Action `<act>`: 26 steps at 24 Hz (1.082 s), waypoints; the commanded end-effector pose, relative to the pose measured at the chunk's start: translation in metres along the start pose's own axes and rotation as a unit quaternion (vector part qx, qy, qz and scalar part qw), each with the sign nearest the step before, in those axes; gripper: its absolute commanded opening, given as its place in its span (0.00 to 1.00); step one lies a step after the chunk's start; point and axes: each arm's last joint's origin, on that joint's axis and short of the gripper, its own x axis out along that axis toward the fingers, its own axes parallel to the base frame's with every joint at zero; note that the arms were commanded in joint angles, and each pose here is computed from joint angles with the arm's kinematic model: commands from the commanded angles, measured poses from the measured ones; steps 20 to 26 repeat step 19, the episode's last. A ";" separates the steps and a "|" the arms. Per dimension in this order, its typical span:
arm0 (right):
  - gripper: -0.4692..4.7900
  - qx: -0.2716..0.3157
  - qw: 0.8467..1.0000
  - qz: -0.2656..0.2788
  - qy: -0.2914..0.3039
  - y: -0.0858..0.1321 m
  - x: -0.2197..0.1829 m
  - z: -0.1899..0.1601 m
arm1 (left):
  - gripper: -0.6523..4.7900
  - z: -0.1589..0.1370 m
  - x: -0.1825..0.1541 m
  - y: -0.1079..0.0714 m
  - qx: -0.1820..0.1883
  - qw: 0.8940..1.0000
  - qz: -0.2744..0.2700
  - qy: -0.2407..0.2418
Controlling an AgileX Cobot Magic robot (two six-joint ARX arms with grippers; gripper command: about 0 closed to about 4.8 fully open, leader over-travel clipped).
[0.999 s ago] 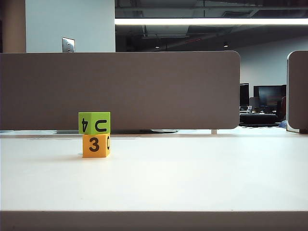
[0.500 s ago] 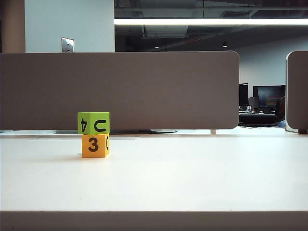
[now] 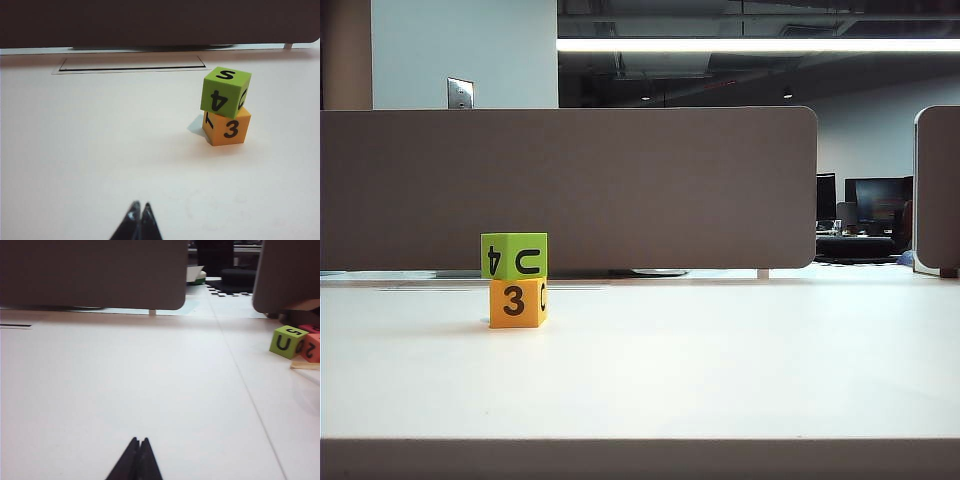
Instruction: Stack the letter block on the right onto the letter block on the left.
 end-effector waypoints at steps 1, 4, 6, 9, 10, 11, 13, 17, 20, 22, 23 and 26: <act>0.08 -0.003 1.000 0.002 -0.011 0.000 0.000 0.001 | 0.11 0.002 0.000 0.000 -0.001 1.000 0.003 -0.005; 0.08 -0.003 1.000 -0.001 -0.010 0.000 0.000 0.001 | 0.11 0.001 0.000 0.000 -0.002 1.000 0.001 0.001; 0.08 -0.003 1.000 -0.001 -0.010 0.000 0.000 0.001 | 0.11 0.001 0.000 0.000 -0.002 1.000 0.001 0.001; 0.08 -0.003 1.000 -0.001 -0.010 0.000 0.000 0.001 | 0.11 0.001 0.000 0.000 -0.002 1.000 0.001 0.001; 0.08 -0.003 1.000 -0.001 -0.010 0.000 0.000 0.001 | 0.11 0.001 0.000 0.000 -0.002 1.000 0.000 0.001; 0.08 -0.003 1.000 -0.001 -0.010 0.000 0.000 0.001 | 0.11 0.001 0.000 0.000 -0.002 1.000 0.001 0.001; 0.08 -0.003 1.000 -0.001 -0.010 0.000 0.000 0.001 | 0.11 0.001 0.000 0.000 -0.002 1.000 0.001 0.001; 0.08 -0.003 1.000 -0.001 -0.010 0.000 0.000 0.001 | 0.11 0.001 0.000 0.000 -0.002 1.000 0.001 0.001; 0.08 -0.003 1.000 -0.001 -0.010 0.000 0.000 0.001 | 0.11 0.001 0.000 0.000 -0.002 1.000 0.001 0.001; 0.08 -0.003 1.000 -0.001 -0.010 0.000 0.000 0.001 | 0.11 0.001 0.000 0.000 -0.002 1.000 0.001 0.001; 0.08 -0.003 1.000 -0.001 -0.010 0.000 0.000 0.001 | 0.11 0.001 0.000 0.000 -0.002 1.000 0.001 0.001; 0.08 -0.003 1.000 -0.001 -0.010 0.000 0.000 0.001 | 0.11 0.001 0.000 0.000 -0.002 1.000 0.001 0.001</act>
